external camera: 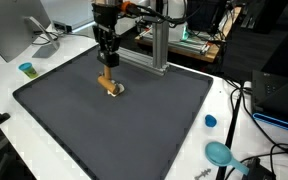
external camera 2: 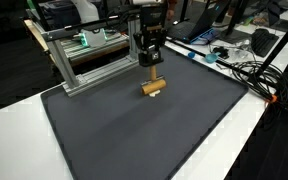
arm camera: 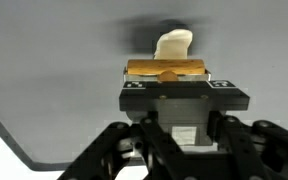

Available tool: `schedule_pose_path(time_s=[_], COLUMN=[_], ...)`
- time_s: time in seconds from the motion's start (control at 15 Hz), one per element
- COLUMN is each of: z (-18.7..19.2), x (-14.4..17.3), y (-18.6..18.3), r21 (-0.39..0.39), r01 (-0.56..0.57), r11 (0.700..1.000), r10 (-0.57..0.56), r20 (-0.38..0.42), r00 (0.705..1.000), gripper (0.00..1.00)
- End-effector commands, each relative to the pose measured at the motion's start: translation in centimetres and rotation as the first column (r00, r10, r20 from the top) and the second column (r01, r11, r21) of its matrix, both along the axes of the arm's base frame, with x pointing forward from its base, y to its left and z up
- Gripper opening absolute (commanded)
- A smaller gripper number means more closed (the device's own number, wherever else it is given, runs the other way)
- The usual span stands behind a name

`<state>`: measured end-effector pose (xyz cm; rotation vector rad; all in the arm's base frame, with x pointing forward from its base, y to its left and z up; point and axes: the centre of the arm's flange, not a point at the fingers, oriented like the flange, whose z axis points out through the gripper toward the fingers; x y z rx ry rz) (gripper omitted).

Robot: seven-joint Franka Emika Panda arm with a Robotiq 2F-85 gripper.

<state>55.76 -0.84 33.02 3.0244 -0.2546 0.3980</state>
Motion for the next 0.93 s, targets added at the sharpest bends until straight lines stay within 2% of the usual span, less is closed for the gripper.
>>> schedule_pose_path(time_s=[0.0, 0.13, 0.47, 0.87], z=[-1.1, -2.1, -2.2, -3.1], x=[0.8, 0.7, 0.9, 1.7], y=[0.3, 0.4, 0.7, 1.0], r21=[0.012, 0.004, -0.025, -0.017], r01=[0.004, -0.008, -0.033, -0.043], r11=[1.0, 1.0, 0.999, 0.999], r10=[-0.004, 0.008, 0.028, 0.038], r20=[-0.034, -0.094, -0.189, -0.233], r00=[0.999, 0.996, 0.982, 0.972], gripper=[0.22, 0.22, 0.22, 0.22])
